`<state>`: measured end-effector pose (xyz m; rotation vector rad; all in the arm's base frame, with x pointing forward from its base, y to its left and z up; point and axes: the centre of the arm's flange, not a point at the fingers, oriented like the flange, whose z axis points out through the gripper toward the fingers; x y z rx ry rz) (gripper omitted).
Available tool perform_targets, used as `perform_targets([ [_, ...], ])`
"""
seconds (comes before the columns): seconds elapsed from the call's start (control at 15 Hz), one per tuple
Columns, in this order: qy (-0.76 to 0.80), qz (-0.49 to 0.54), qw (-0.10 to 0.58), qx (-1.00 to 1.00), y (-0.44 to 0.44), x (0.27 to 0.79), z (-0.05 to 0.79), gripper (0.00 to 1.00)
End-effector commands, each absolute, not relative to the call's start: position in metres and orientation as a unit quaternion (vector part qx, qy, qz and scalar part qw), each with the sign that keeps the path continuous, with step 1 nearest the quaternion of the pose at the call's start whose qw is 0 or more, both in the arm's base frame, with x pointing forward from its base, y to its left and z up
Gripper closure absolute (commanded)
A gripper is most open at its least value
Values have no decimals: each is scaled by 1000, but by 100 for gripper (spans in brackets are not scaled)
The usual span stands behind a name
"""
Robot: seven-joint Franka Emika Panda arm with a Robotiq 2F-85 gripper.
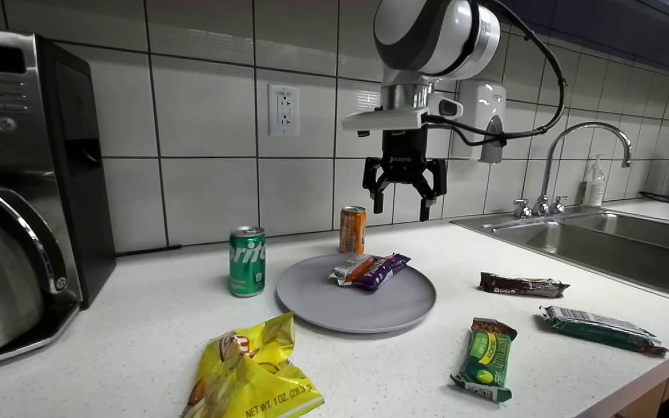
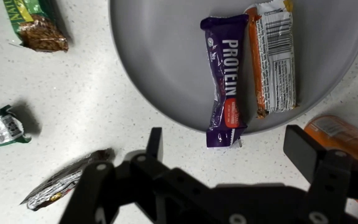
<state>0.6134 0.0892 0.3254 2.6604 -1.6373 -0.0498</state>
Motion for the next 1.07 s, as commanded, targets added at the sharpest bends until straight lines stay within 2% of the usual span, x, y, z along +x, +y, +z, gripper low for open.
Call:
perform_targets([
  [0.0, -553, -24, 7, 833, 76, 591, 344, 0],
  [1.0, -774, 21, 26, 633, 40, 527, 349, 0],
])
